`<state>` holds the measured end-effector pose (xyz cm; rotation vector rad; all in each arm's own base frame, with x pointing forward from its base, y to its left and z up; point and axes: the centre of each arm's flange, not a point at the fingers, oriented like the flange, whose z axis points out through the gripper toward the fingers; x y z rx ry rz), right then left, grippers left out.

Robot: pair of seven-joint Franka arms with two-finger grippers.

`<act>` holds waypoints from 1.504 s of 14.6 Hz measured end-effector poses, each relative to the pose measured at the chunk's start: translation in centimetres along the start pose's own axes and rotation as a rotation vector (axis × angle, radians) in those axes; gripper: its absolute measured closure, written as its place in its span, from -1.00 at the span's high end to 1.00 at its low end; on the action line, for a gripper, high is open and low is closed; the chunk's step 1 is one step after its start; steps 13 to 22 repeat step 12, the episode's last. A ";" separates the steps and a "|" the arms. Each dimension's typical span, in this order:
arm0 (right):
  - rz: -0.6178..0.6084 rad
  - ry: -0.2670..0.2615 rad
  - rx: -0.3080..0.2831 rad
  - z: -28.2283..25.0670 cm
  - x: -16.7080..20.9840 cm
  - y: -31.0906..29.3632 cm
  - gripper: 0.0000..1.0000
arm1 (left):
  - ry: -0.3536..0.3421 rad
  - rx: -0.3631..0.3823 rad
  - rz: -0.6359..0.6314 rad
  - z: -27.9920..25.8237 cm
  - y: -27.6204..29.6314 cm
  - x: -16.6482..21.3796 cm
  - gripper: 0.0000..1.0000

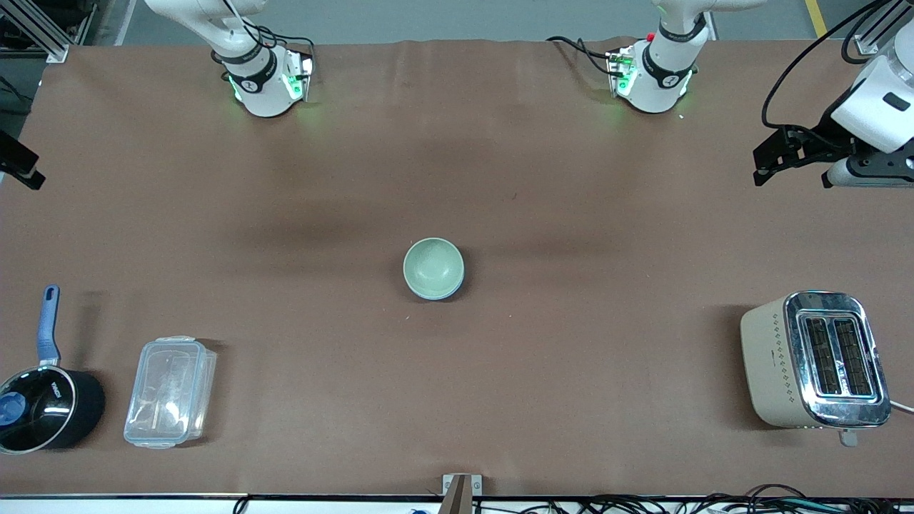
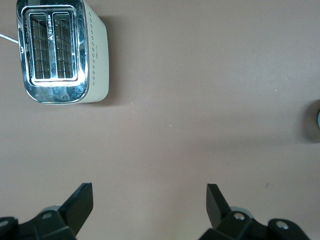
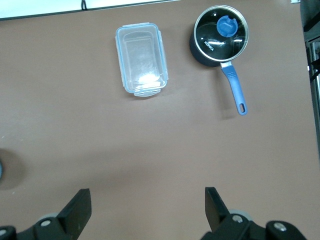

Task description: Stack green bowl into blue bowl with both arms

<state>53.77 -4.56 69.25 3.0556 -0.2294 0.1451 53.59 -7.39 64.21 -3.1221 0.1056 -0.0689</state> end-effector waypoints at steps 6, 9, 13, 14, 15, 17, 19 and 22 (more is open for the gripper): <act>-0.019 -0.013 0.004 0.6 0.3 -1.2 1.00 | 0.003 0.000 -0.007 -0.2 -0.4 0.0 1.00; -0.025 -0.012 0.006 0.6 0.3 -1.5 1.00 | 0.004 0.000 -0.006 -0.2 -0.3 0.0 1.00; -0.040 -0.019 0.008 0.6 0.1 -2.3 1.00 | 0.000 0.000 -0.006 -0.2 -0.3 0.0 1.00; -0.040 -0.019 0.008 0.6 0.1 -2.3 1.00 | 0.000 0.000 -0.006 -0.2 -0.3 0.0 1.00; -0.040 -0.019 0.008 0.6 0.1 -2.3 1.00 | 0.000 0.000 -0.006 -0.2 -0.3 0.0 1.00; -0.040 -0.019 0.008 0.6 0.1 -2.3 1.00 | 0.000 0.000 -0.006 -0.2 -0.3 0.0 1.00; -0.040 -0.019 0.008 0.6 0.1 -2.3 1.00 | 0.000 0.000 -0.006 -0.2 -0.3 0.0 1.00; -0.040 -0.019 0.008 0.6 0.1 -2.3 1.00 | 0.000 0.000 -0.006 -0.2 -0.3 0.0 1.00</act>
